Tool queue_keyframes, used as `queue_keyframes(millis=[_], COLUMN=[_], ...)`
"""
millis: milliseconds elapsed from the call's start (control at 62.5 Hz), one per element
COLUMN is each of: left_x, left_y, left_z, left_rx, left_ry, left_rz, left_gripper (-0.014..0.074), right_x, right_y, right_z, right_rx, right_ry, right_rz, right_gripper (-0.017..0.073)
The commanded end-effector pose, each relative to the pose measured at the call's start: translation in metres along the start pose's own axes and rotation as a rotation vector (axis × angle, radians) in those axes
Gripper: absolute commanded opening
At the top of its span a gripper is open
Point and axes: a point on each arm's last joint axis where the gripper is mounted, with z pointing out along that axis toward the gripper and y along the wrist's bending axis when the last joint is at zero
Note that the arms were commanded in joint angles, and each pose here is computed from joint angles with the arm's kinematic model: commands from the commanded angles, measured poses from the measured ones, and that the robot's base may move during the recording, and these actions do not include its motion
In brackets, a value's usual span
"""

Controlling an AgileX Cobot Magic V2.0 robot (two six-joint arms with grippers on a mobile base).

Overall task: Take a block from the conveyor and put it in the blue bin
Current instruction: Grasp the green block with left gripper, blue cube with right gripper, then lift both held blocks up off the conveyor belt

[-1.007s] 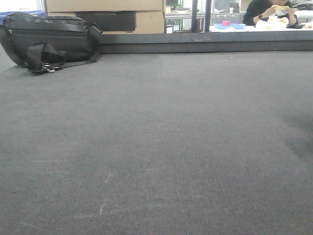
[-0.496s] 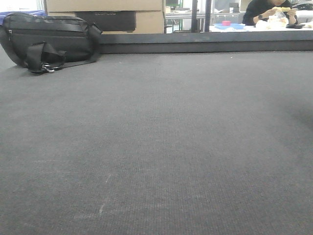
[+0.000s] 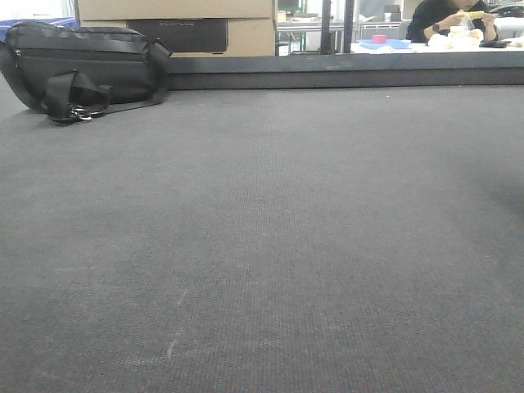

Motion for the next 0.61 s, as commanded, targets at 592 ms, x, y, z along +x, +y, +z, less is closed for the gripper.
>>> queue_keyframes(millis=[592], left_x=[0.013], left_y=[0.005], left_z=[0.066], left_rx=[0.047], left_ry=[0.029], left_rz=[-0.034], left_gripper=[0.0326], right_x=[-0.001], right_y=[0.000], right_z=[-0.004], right_rx=[-0.002], right_ry=[-0.018], right_rz=[-0.003], right_gripper=[-0.0162])
